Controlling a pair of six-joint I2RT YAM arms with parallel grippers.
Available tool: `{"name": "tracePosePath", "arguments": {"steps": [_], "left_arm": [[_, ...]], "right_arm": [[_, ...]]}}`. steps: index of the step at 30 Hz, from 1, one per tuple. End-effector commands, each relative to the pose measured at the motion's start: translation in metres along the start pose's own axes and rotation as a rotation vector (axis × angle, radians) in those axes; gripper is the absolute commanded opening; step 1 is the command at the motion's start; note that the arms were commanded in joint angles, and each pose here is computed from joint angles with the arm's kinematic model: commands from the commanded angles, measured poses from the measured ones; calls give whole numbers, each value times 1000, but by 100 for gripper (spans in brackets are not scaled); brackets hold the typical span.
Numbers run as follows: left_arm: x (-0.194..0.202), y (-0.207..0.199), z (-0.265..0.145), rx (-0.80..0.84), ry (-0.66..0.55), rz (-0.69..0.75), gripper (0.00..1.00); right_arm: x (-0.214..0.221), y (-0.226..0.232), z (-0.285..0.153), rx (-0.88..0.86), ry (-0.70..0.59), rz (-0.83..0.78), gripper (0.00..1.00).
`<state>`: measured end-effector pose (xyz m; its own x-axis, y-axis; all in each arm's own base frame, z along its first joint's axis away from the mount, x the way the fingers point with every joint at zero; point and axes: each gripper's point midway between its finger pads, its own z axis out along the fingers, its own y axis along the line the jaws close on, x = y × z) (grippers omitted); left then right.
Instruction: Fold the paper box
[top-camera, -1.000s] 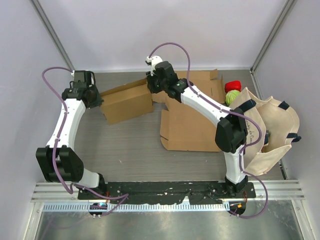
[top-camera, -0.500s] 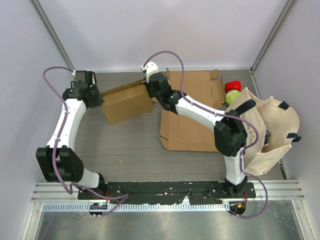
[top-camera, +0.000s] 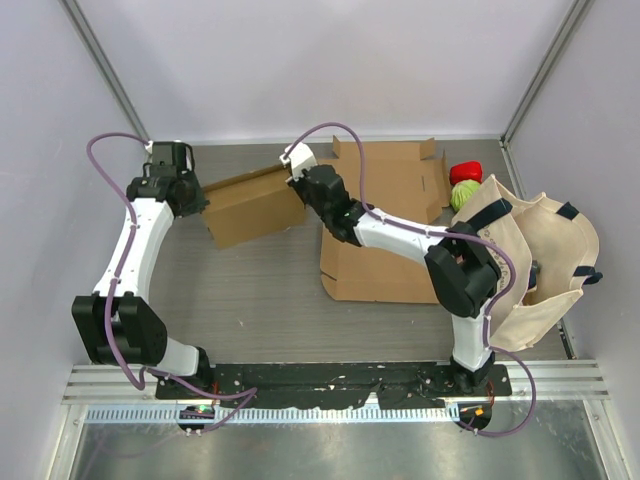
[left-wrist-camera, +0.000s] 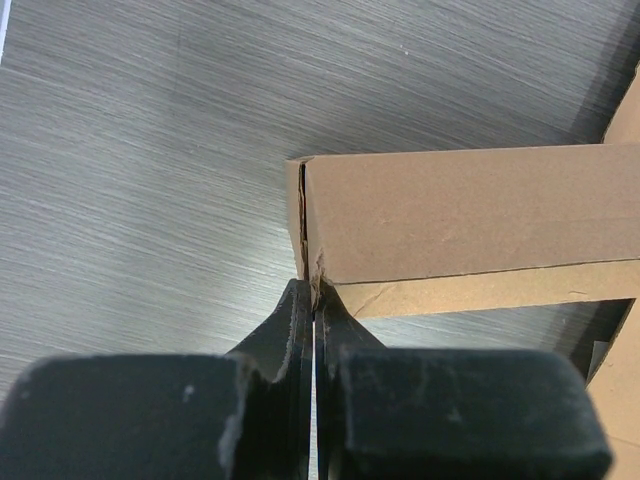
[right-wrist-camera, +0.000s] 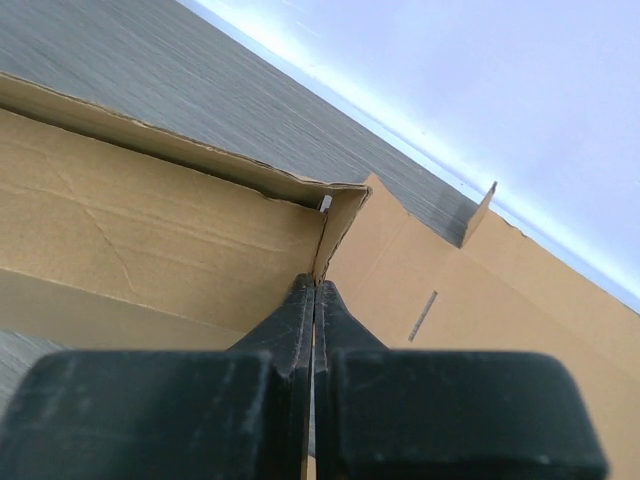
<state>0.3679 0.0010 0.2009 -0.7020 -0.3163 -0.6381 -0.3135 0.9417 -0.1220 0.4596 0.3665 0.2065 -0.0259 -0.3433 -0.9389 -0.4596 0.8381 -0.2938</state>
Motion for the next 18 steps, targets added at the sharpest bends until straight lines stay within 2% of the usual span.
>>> {"name": "tracePosePath", "arguments": {"steps": [1,2,3,4,5,6,7,8,9,11,12,14,15,16,18], "left_arm": [[15,3,-2,-6,43,13,0],[16,3,-2,-7,43,14,0],[17,3,0,-7,48,14,0],[18,3,0,-9,50,16,0],[18,3,0,-8,49,17,0],[19,3,0,-9,52,18,0],[19,3,-1,-8,52,21,0],[19,3,-1,-7,51,19,0],[18,2,-1,-5,48,18,0],[16,0,-3,2,41,17,0],[17,0,-4,3,43,15,0],[15,-1,-5,10,37,11,0],[15,-1,-5,10,41,12,0],[16,-2,-4,10,44,12,0],[17,-2,-4,11,44,10,0]], "right_arm": [[44,16,-9,-156,149,65,1],[40,28,-15,-224,144,125,4],[30,31,-19,-230,142,236,19],[29,31,-25,-239,183,282,27],[0,29,-23,-246,160,324,34],[-5,29,-26,-243,198,378,41],[1,28,-33,-242,275,387,44],[-22,21,-34,-235,256,423,47],[-25,18,-38,-239,274,459,54],[-38,17,-49,-269,292,591,59],[-42,13,-51,-255,289,643,68],[-55,6,-50,-204,284,800,75],[-54,-11,-43,-94,275,858,79],[-64,-17,-41,-58,267,939,80],[-57,-24,-30,14,289,1009,80]]}}
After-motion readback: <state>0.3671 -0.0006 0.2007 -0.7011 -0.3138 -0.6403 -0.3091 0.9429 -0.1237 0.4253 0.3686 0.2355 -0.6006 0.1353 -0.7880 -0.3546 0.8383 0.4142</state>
